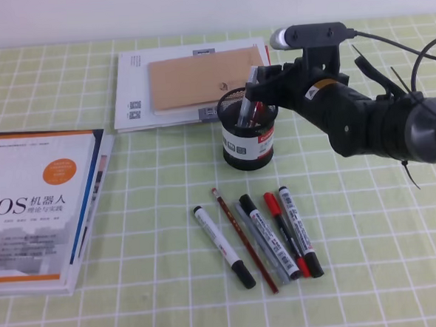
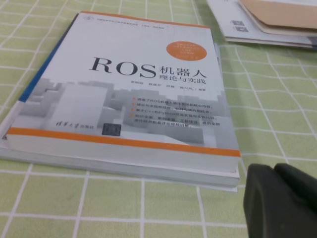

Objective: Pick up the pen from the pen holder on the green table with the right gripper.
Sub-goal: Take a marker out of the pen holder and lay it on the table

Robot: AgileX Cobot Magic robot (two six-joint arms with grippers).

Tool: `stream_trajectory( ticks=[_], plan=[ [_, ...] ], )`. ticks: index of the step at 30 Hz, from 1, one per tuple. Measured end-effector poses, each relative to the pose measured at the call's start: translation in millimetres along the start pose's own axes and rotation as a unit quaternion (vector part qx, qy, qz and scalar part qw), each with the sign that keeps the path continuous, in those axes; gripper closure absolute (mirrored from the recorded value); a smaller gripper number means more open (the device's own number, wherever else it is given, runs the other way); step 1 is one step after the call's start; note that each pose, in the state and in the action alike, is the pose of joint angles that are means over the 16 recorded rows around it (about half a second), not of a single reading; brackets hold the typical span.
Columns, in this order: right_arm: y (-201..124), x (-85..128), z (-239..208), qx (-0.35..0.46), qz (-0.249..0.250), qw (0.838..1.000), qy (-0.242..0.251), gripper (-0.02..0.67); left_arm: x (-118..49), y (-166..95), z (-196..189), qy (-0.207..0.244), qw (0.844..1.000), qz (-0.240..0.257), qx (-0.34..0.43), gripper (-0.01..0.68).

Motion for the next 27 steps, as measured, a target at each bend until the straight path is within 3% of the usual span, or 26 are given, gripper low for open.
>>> stream_trajectory(
  ticks=[8, 20, 27],
  plan=[
    [-0.5, 0.0, 0.0, 0.002, 0.0, 1.0, 0.0, 0.386, 0.0, 0.0, 0.0, 0.0, 1.0, 0.0, 0.0, 0.68],
    [-0.9, 0.0, -0.1, 0.004, 0.003, 1.0, 0.0, 0.543, 0.0, 0.0, 0.0, 0.0, 1.0, 0.0, 0.0, 0.68],
    [2.2, 1.7, -3.0, 0.009, 0.007, 1.0, 0.002, 0.598, 0.0, 0.0, 0.0, 0.0, 1.0, 0.0, 0.0, 0.68]
  ],
)
Point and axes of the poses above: a point on each arm's last joint axis where the gripper is mounted, z pointing out along that axis toward the gripper, x along the wrist's bending axis when the last joint is at zero, y = z × x, the point moved 4 cm from there along z, pointing out along that axis toward the gripper, and after that the axes turned 3 degrees about z, right-handed, at the moved point
